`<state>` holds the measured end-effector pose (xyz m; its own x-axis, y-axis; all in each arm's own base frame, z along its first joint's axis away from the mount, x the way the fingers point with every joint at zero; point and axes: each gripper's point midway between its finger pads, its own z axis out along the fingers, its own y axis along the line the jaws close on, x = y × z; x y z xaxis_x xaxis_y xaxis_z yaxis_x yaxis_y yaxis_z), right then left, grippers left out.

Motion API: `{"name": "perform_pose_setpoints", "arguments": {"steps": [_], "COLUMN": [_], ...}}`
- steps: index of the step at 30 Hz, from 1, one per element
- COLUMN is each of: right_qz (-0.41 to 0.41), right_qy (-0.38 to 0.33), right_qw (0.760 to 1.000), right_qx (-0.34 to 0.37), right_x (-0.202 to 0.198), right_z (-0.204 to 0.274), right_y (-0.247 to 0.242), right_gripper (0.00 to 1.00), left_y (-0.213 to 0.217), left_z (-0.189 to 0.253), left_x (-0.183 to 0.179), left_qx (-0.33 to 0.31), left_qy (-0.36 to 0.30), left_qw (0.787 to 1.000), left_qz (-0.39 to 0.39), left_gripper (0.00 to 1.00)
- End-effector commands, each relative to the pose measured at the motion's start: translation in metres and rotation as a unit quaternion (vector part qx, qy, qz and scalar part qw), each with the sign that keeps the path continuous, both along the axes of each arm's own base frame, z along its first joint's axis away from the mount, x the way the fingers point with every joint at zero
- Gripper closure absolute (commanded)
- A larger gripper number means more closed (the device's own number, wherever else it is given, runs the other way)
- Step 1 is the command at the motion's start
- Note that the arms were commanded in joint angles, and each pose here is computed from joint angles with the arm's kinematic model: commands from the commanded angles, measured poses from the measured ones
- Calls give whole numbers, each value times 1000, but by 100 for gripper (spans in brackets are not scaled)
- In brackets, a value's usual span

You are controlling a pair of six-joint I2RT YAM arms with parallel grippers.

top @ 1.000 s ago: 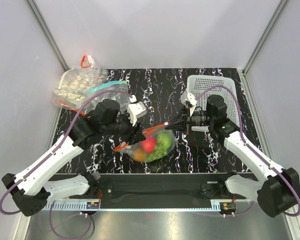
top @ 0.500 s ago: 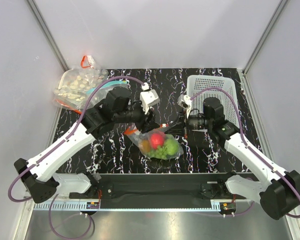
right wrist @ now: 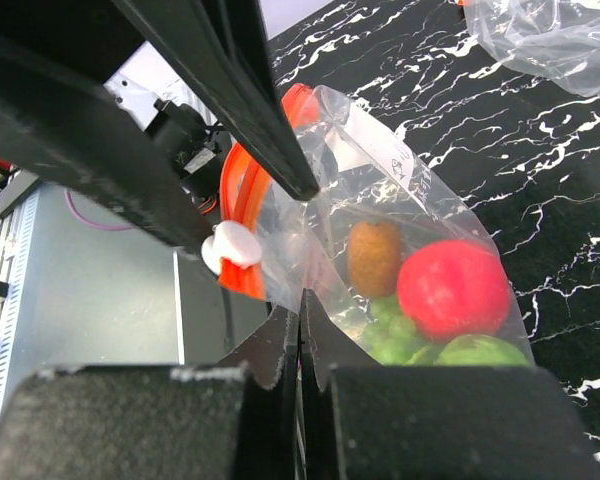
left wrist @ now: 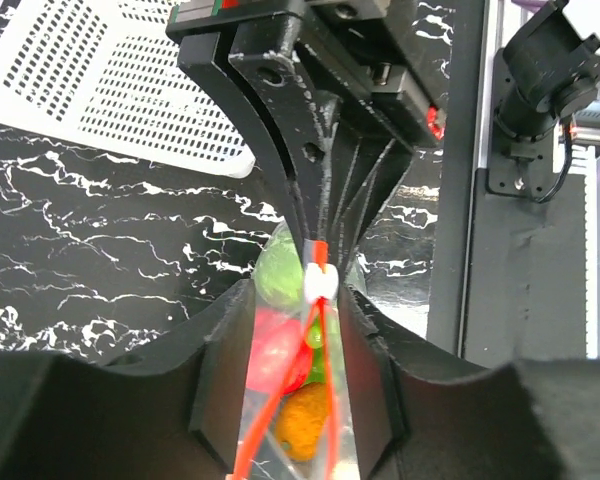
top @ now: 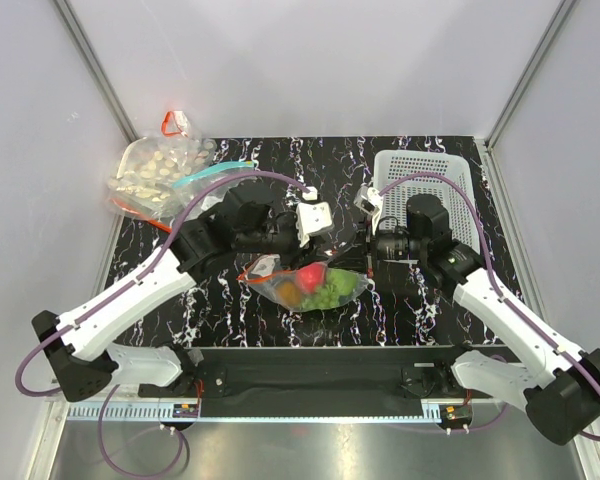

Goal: Place the food in the zip-top bag and seal the zipper
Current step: Zip the zipper food storage bag at the center of the board.

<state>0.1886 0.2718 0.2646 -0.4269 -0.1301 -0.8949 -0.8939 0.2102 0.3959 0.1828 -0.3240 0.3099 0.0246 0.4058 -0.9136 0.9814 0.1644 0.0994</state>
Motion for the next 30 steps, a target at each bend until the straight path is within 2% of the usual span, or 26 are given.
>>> {"name": "perform_pose_setpoints", "arguments": {"steps": [1,7,8,11,14,18,20,21,22,23,26,27,30], "right_qz": [6,8,9,13,13,13,14,15,14,15,16,17,20], "right_qy": [-41,-44,-46,-46,-45,-47,-47,-47,-47,-49,-55,-59,-68], "right_qw": [999,999,999,999,999,999,999,999,999,999,998,998,997], "right_qx": [22,19,20,20,18,15,15,16,15,16,18,20,22], "right_x": [-5,-6,-7,-8,-8,-8,-8,-9,-9,-9,-10,-11,-13], "right_z": [30,30,31,31,29,27,27,28,27,29,32,33,35], "right_y": [2,3,3,4,4,4,5,5,5,5,4,4,3], "right_gripper": [100,100,100,100,100,100,100,100,100,100,100,98,80], "left_y": [-8,-10,-10,-11,-11,-11,-12,-12,-12,-13,-13,-13,-13], "left_z": [24,22,22,22,23,27,29,29,28,28,23,21,21], "left_x": [3,-2,-2,-3,-3,-6,-9,-9,-10,-9,-6,-7,-5], "left_qx": [-25,-23,-22,-21,-23,-27,-29,-28,-27,-25,-13,-10,-9], "left_qy": [-39,-36,-38,-36,-34,-28,-25,-23,-21,-20,-9,-4,1], "left_qw": [999,998,998,998,998,998,998,998,998,998,999,999,999], "left_qz": [-22,-42,-44,-45,-46,-50,-56,-56,-58,-57,-50,-50,-43], "left_gripper": [60,60,67,79,79,73,74,78,92,99,100,100,100]}}
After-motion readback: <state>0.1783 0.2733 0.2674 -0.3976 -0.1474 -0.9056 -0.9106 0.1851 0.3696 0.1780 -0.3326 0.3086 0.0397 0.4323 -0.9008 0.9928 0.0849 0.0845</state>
